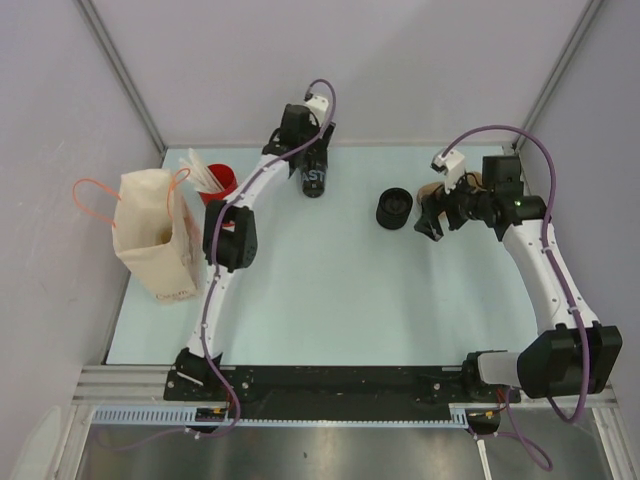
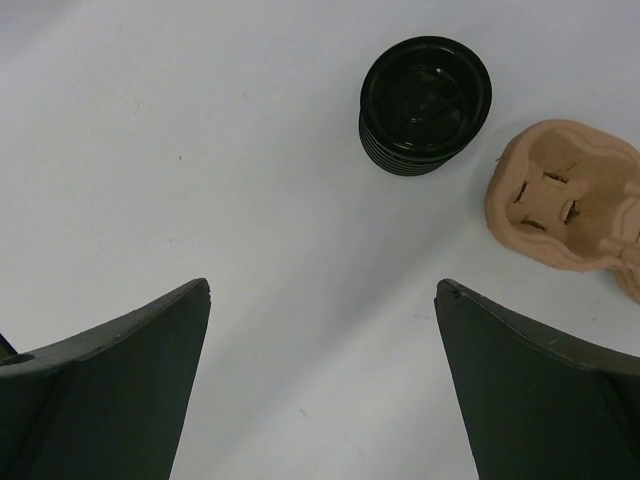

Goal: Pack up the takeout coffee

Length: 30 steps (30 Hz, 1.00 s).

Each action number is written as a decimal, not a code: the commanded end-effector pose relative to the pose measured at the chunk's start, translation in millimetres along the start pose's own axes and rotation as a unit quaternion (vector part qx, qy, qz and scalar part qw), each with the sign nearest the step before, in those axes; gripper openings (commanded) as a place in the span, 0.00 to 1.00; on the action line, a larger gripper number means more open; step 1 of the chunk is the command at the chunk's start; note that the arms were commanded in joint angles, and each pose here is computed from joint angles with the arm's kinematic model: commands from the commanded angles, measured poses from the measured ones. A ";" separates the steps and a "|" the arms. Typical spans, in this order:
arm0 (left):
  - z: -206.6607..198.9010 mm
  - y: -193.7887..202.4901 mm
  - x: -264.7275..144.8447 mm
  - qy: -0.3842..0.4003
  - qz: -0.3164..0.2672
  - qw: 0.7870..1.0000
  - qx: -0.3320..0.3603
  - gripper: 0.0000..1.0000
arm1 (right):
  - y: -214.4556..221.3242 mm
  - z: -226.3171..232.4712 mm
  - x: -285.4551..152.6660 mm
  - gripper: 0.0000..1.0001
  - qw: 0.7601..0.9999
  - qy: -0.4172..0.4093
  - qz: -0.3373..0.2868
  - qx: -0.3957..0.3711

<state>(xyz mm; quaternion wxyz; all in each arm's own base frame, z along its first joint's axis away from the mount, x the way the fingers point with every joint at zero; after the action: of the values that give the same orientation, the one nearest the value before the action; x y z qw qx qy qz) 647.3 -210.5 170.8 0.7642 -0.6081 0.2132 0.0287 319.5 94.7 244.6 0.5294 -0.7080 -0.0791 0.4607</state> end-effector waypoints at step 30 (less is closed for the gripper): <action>43.4 -24.9 30.8 -0.152 -0.094 0.972 0.150 0.99 | -16.9 11.0 -33.6 1.00 0.997 0.022 -0.071 -0.017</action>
<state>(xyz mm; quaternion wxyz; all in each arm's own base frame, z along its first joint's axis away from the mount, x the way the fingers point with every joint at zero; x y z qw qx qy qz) 686.7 -185.4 153.2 0.8647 -0.4944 0.0729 0.0500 301.3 87.1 265.2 0.5437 -0.7193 -0.1041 0.4198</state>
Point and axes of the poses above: each gripper's point midway between its finger pads, its own x axis out along the fingers, its own z axis along the line the jaws close on, y = z × x, the point moved 2 cm from there along -x, back along the fingers, and after that the axes turned 3 degrees about -x, right-handed, at the moved point
